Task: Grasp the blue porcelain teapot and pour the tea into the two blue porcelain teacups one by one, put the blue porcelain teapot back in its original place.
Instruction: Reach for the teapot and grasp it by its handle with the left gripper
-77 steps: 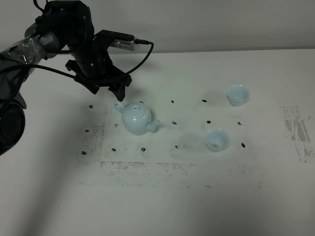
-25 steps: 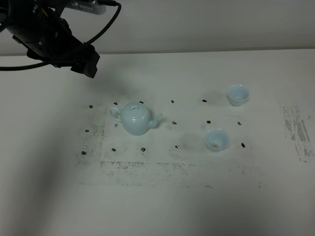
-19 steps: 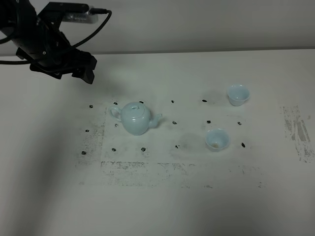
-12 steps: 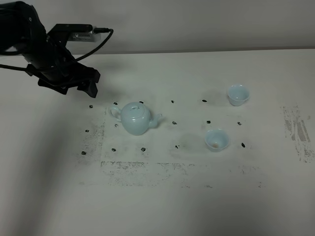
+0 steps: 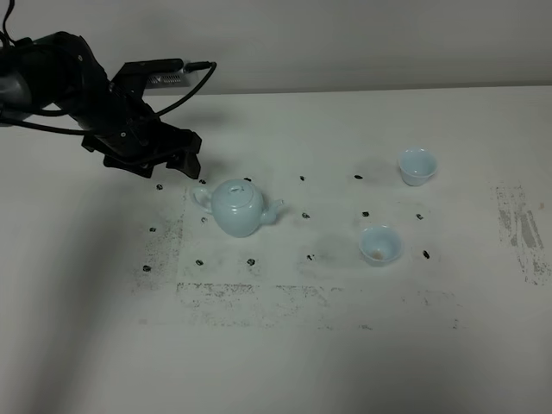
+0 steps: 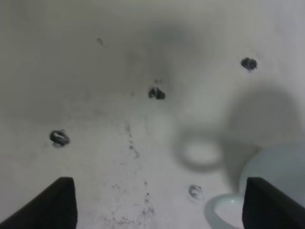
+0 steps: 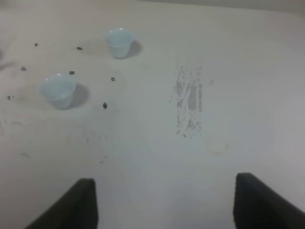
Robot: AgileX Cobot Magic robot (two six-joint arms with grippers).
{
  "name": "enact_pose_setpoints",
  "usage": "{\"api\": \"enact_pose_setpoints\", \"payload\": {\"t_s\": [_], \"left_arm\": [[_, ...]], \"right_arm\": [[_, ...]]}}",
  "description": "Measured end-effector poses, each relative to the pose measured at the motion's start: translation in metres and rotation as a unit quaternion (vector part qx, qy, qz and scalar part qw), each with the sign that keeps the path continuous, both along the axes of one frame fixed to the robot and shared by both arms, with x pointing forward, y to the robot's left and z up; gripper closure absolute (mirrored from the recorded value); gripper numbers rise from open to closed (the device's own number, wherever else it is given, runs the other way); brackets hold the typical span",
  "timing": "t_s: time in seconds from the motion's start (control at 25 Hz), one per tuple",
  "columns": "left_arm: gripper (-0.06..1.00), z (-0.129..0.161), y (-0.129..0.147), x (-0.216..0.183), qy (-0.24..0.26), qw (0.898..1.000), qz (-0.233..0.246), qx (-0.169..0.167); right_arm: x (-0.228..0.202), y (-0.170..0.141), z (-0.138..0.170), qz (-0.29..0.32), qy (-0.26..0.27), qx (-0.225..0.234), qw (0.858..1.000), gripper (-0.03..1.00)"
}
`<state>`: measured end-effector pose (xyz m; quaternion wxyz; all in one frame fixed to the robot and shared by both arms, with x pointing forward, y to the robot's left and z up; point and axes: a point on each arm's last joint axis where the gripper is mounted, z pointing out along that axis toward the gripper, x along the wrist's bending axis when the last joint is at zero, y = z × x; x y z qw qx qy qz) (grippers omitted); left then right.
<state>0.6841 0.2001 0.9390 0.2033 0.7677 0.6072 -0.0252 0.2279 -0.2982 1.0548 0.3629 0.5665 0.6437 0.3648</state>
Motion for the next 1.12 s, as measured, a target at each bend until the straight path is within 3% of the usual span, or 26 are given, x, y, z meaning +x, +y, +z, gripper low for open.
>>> {"api": "enact_pose_setpoints", "payload": {"t_s": [0.32, 1.12], "left_arm": [[0.88, -0.005, 0.004, -0.008, 0.041, 0.998, -0.033, 0.031], [0.88, -0.005, -0.017, -0.021, 0.076, 0.994, -0.08, 0.022]], "right_arm": [[0.0, 0.0, 0.0, 0.0, 0.0, 0.0, 1.0, 0.39], [0.0, 0.0, 0.0, 0.0, 0.0, 0.0, 1.0, 0.39]]}}
